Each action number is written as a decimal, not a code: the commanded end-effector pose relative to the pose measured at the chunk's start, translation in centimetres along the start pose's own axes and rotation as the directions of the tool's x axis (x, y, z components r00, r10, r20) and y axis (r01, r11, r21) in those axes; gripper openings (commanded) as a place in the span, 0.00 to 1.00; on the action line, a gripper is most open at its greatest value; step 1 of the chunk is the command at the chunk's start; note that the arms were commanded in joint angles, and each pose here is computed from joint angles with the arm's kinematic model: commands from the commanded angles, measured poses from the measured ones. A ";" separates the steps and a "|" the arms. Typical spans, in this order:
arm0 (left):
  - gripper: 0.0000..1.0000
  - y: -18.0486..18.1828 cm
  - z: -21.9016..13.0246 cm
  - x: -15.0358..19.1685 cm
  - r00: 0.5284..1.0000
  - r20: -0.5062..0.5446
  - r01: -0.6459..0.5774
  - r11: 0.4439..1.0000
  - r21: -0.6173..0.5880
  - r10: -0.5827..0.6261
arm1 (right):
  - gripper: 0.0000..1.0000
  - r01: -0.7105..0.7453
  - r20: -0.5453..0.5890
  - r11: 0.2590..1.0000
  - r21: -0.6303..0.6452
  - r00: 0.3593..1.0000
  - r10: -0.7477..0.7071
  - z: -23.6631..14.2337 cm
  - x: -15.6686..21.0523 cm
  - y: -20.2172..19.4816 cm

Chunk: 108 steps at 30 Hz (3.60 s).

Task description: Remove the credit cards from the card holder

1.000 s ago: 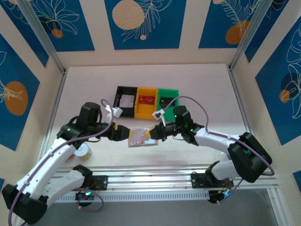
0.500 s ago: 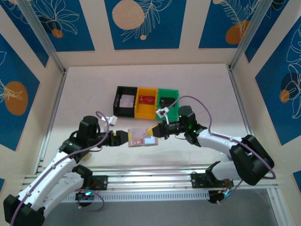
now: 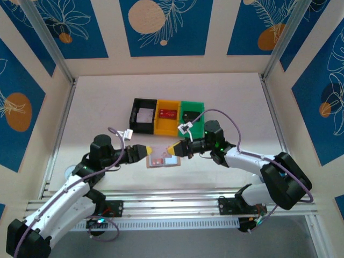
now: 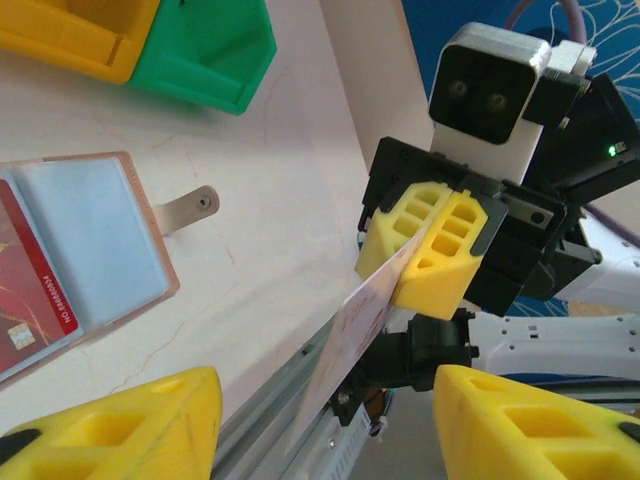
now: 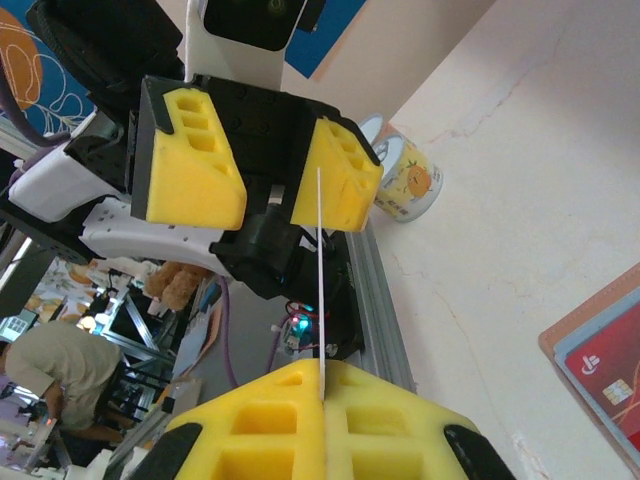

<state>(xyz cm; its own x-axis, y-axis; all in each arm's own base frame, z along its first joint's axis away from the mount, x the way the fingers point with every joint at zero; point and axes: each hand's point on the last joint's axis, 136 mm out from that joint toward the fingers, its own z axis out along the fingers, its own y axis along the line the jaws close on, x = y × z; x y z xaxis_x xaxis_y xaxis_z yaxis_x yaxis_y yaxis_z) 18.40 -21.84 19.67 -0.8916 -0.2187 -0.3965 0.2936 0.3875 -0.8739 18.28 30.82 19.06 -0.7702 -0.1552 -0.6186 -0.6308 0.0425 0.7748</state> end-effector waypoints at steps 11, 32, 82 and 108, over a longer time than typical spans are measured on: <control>0.44 -1.3 1.2 1.1 0.998 -0.063 -0.025 0.996 0.082 0.030 | 0.00 -0.016 -0.046 0.999 -0.052 0.999 0.013 0.6 0.6 0.6; 0.07 -2.1 1.3 2.0 0.993 -0.096 -0.054 0.991 0.123 0.066 | 0.00 -0.050 -0.051 0.998 -0.049 0.998 0.047 0.7 0.4 0.1; 0.00 10.3 1.0 -20.2 0.986 -0.116 -0.164 0.757 -0.632 0.117 | 0.77 -0.088 0.240 0.912 0.400 0.971 -0.012 -4.9 -2.2 -4.6; 0.00 17.8 6.2 -22.0 0.985 -0.168 -0.086 0.740 -0.667 -0.037 | 0.79 -0.011 0.101 0.920 0.392 0.994 -0.032 -1.6 -1.2 -4.7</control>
<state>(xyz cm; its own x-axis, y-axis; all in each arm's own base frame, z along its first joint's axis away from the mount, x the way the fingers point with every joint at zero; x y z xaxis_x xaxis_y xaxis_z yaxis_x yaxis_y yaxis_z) 44.82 -15.56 10.88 -0.9440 -0.0647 -0.3236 0.0754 0.9124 -0.4023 22.11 28.69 15.93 -0.7748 -0.0331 -0.6314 -0.5813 0.4301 0.6908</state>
